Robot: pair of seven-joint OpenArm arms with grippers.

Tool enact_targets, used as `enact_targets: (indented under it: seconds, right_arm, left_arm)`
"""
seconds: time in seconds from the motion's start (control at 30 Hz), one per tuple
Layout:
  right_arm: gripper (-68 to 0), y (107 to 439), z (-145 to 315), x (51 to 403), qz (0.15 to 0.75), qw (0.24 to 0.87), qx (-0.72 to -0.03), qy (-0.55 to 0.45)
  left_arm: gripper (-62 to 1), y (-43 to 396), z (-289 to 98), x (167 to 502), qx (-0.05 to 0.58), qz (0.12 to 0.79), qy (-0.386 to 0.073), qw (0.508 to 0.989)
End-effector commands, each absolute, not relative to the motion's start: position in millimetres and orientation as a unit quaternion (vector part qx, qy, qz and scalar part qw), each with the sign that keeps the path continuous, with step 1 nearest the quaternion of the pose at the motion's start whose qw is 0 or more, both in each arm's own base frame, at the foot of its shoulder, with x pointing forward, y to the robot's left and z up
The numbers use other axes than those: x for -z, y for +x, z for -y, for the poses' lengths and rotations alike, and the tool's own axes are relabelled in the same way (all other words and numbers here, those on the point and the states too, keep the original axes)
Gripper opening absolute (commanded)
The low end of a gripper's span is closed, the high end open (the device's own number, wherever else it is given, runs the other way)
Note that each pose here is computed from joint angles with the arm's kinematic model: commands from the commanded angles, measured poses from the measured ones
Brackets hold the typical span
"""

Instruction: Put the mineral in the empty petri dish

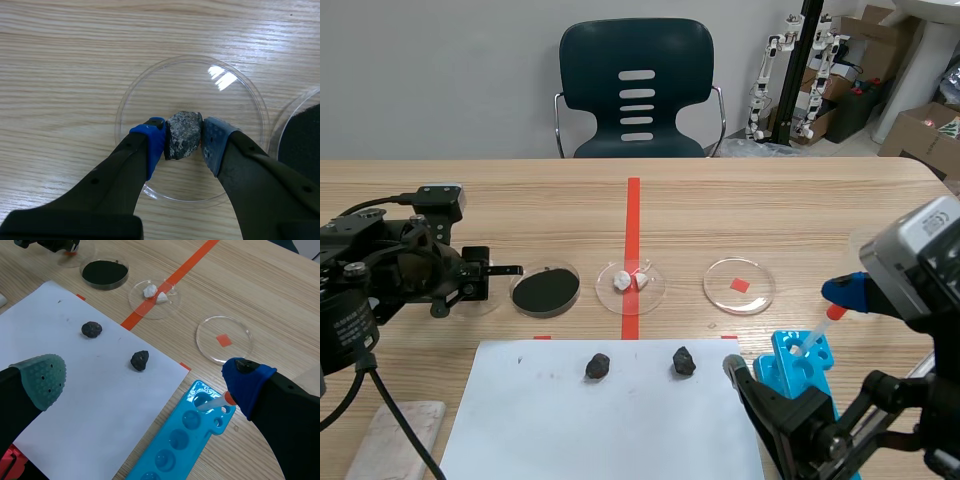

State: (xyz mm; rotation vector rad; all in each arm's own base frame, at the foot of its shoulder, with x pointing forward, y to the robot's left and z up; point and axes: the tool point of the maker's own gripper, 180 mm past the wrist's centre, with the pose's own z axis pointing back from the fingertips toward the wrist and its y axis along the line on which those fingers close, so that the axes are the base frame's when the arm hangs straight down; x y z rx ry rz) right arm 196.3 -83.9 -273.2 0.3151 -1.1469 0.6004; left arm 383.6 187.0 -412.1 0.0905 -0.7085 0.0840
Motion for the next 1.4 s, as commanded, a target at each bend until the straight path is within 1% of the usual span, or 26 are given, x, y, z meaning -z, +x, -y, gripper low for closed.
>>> enact_targets:
  seconds: [0.0, 0.2, 0.23, 0.33, 0.47, 0.7, 0.97, 1.1, 1.37]
  right_arm:
    - [0.4, 202.8, 84.2, 259.4, 0.552, 0.773, -0.279, 0.144]
    - [0.4, 202.8, 84.2, 259.4, 0.552, 0.773, -0.279, 0.144]
    - [0.4, 202.8, 84.2, 259.4, 0.552, 0.773, -0.279, 0.144]
    - [0.4, 202.8, 84.2, 259.4, 0.552, 0.773, -0.279, 0.144]
    - [0.4, 202.8, 84.2, 259.4, 0.552, 0.773, -0.279, 0.144]
    - [0.4, 202.8, 84.2, 259.4, 0.552, 0.773, -0.279, 0.144]
    - [0.4, 202.8, 84.2, 259.4, 0.552, 0.773, -0.279, 0.144]
    - [0.4, 202.8, 84.2, 259.4, 0.552, 0.773, -0.279, 0.144]
    - [0.4, 202.8, 84.2, 259.4, 0.552, 0.773, -0.279, 0.144]
  left_arm:
    - [-45.2, 396.8, -185.7, 397.7, -0.041, 0.371, 0.043, 0.927]
    - [-44.6, 397.1, -185.6, 397.4, -0.041, 0.372, 0.043, 0.926]
    - [-43.2, 397.1, -185.6, 397.4, -0.041, 0.372, 0.043, 0.926]
    - [-35.3, 397.1, -185.6, 397.5, -0.041, 0.372, 0.043, 0.927]
    - [-30.1, 397.1, -185.6, 397.4, -0.041, 0.372, 0.043, 0.926]
    - [-15.9, 398.6, -185.7, 395.9, -0.041, 0.377, 0.043, 0.924]
    - [-5.9, 405.1, -186.4, 389.0, -0.039, 0.403, 0.045, 0.913]
    - [1.3, 406.8, -186.5, 386.6, -0.039, 0.416, 0.045, 0.907]
    - [1.4, 406.2, -186.0, 382.9, -0.043, 0.453, 0.038, 0.889]
